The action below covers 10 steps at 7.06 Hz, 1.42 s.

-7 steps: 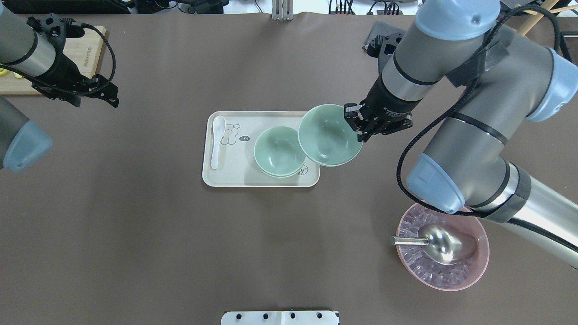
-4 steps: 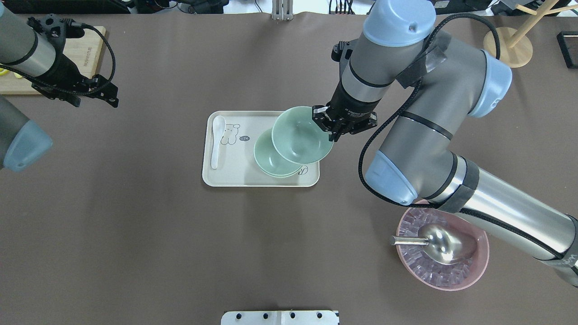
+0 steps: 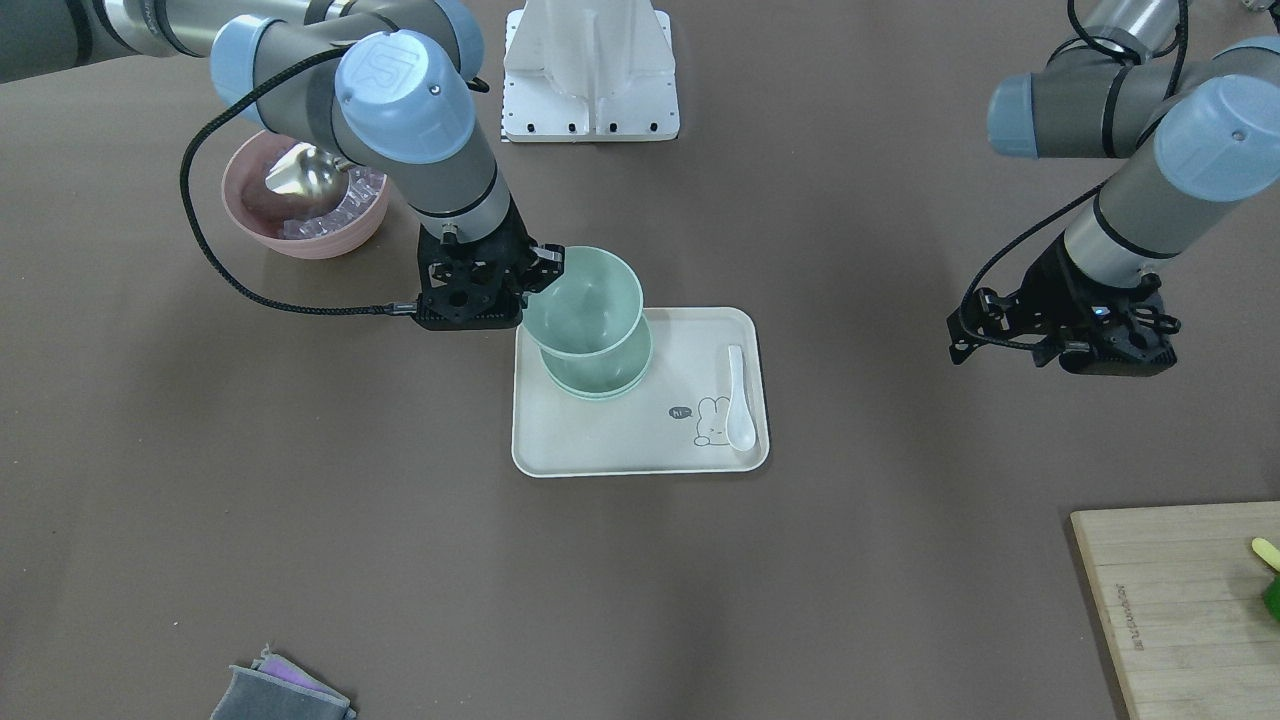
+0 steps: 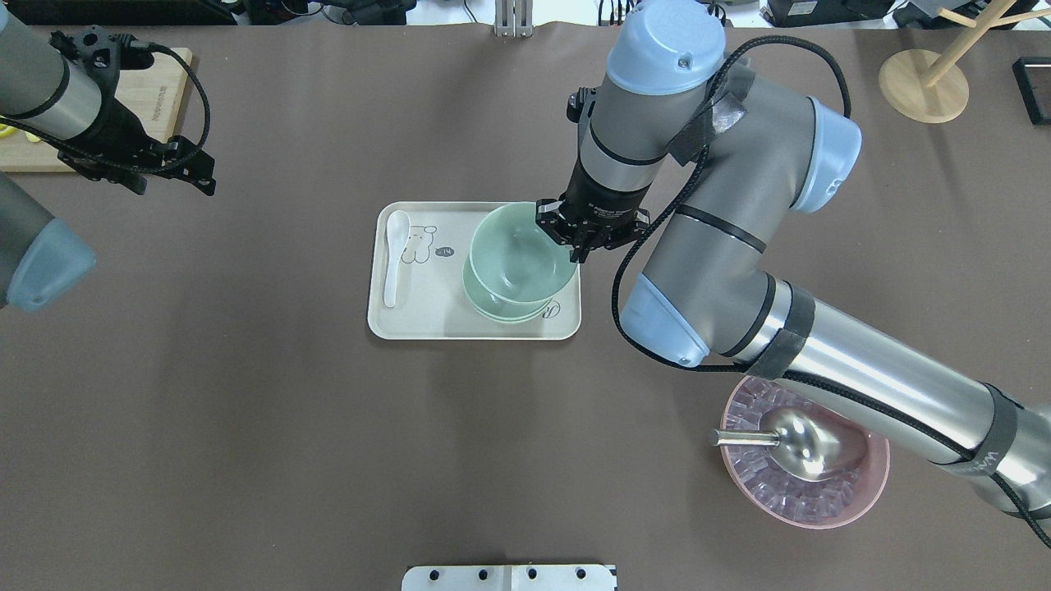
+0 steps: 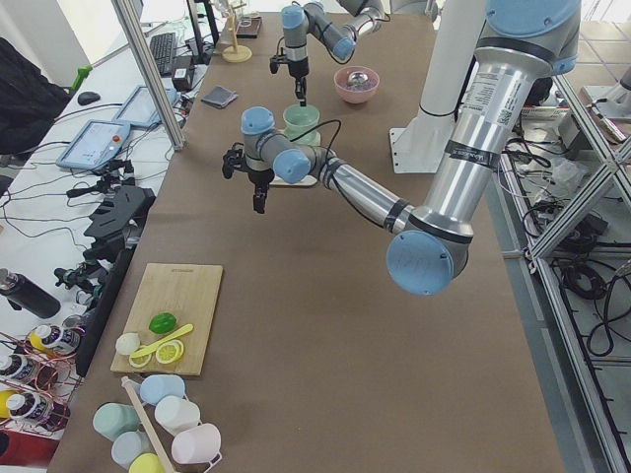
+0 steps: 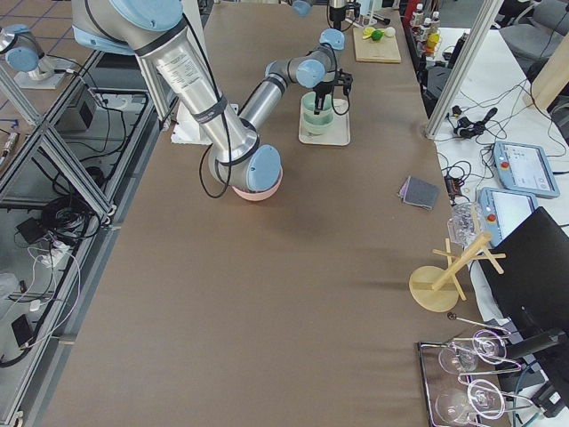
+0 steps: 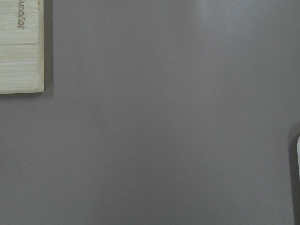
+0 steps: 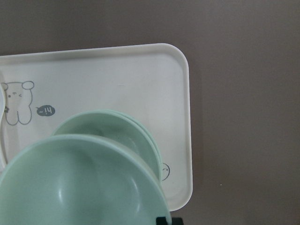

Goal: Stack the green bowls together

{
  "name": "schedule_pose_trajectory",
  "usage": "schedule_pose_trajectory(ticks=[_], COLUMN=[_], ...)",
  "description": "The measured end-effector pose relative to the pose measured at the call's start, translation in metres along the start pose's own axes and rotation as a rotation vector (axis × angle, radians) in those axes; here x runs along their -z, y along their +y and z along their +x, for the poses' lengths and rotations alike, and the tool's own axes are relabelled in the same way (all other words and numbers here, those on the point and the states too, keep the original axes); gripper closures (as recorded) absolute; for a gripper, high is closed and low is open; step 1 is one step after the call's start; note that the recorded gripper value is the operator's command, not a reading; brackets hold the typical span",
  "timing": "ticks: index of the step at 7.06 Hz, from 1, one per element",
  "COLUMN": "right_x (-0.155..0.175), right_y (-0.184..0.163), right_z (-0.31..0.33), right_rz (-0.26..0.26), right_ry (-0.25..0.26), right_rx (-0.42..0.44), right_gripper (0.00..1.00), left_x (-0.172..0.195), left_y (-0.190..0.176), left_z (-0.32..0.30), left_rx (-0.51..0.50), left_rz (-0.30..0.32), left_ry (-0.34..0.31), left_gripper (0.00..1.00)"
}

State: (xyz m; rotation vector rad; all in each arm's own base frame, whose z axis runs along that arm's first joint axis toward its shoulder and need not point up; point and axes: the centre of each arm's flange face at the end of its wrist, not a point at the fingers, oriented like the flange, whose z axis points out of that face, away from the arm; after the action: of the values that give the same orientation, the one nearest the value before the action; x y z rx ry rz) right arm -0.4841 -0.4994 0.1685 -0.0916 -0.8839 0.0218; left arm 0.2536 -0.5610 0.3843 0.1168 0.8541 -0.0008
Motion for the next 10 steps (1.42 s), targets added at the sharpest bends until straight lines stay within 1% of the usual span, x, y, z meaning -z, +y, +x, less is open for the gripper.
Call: schedule_pose_trajectory(ticks=[3,7,10], right_x=[-0.017,-0.031,-0.036], right_y=[-0.006,-0.007,-0.009], right_z=[-0.007,-0.012,-0.011], right_rz=[0.007,-0.004,-0.007], right_ry=[0.001,0.011,0.016], right_rx=[0.006,0.0,-0.002], right_gripper=[1.0,1.0,1.0], left_x=[-0.003,-0.004,-0.005], left_y=[-0.001,-0.001,-0.001], left_z=[-0.002,-0.003,-0.003], left_rx=[0.003,0.004,0.005], left_rz=[-0.004,-0.006,-0.007], left_ry=[-0.003,-0.005,-0.006], left_gripper=[0.03,0.03,0.03])
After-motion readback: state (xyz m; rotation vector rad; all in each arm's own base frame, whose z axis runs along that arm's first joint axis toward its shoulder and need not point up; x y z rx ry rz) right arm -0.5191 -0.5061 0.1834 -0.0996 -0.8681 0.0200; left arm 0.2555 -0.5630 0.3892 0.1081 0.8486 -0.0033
